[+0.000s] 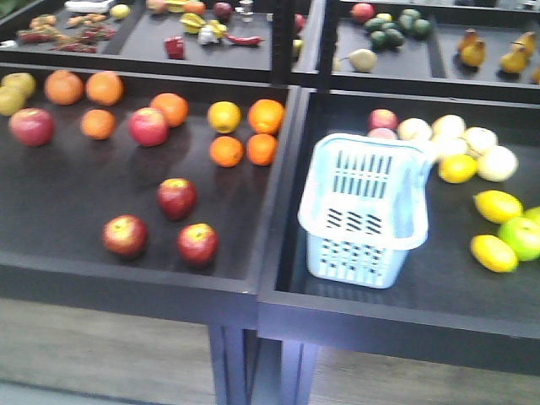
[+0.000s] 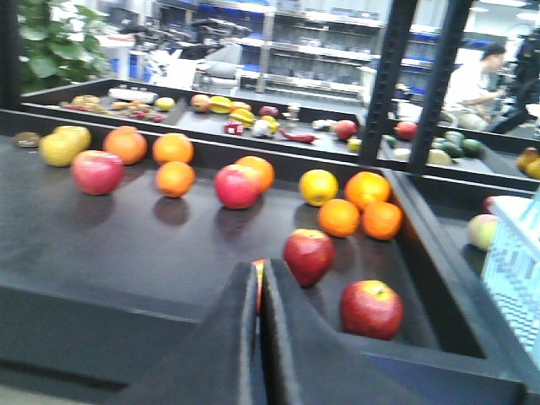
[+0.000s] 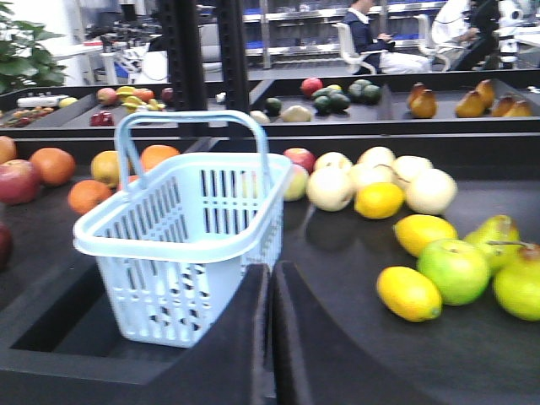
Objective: Pick three apples into basket with both arms
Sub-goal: 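Turn the base and approach the table holding the light-blue basket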
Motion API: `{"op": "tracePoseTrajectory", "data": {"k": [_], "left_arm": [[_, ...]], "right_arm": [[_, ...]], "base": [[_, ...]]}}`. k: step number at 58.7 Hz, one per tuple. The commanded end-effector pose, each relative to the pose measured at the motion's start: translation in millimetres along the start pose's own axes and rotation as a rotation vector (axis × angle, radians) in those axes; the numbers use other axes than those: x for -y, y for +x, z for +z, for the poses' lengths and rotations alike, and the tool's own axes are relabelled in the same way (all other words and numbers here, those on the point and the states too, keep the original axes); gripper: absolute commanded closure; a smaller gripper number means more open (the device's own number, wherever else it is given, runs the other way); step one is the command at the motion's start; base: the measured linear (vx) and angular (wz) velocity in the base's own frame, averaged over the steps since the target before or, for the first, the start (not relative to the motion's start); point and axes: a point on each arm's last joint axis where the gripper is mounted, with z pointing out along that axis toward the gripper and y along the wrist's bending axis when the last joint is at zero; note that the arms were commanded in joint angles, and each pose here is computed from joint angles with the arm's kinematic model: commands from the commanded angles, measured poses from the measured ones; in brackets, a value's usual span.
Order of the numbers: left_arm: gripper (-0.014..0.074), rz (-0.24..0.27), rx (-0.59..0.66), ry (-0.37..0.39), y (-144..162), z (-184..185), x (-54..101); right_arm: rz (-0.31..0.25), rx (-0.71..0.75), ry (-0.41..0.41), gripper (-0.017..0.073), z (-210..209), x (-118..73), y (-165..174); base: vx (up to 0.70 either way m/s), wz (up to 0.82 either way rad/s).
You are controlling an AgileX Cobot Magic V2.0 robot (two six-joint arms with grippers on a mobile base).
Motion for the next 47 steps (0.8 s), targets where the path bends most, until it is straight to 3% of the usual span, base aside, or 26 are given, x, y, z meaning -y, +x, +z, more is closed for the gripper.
{"op": "tracePoseTrajectory", "data": {"k": [1, 47], "left_arm": [[0.0599, -0.008, 0.112, 0.012, -15.9, -2.9, 2.0], [0.0599, -0.008, 0.112, 0.012, -15.9, -2.9, 2.0]], "right_arm": [[-0.01, 0.041, -0.009, 0.0564, 1.7, -0.8, -1.7], [-0.01, 0.041, -0.009, 0.0564, 1.7, -0.8, -1.7]], "base": [[0.05, -0.34], [0.05, -0.28]]}}
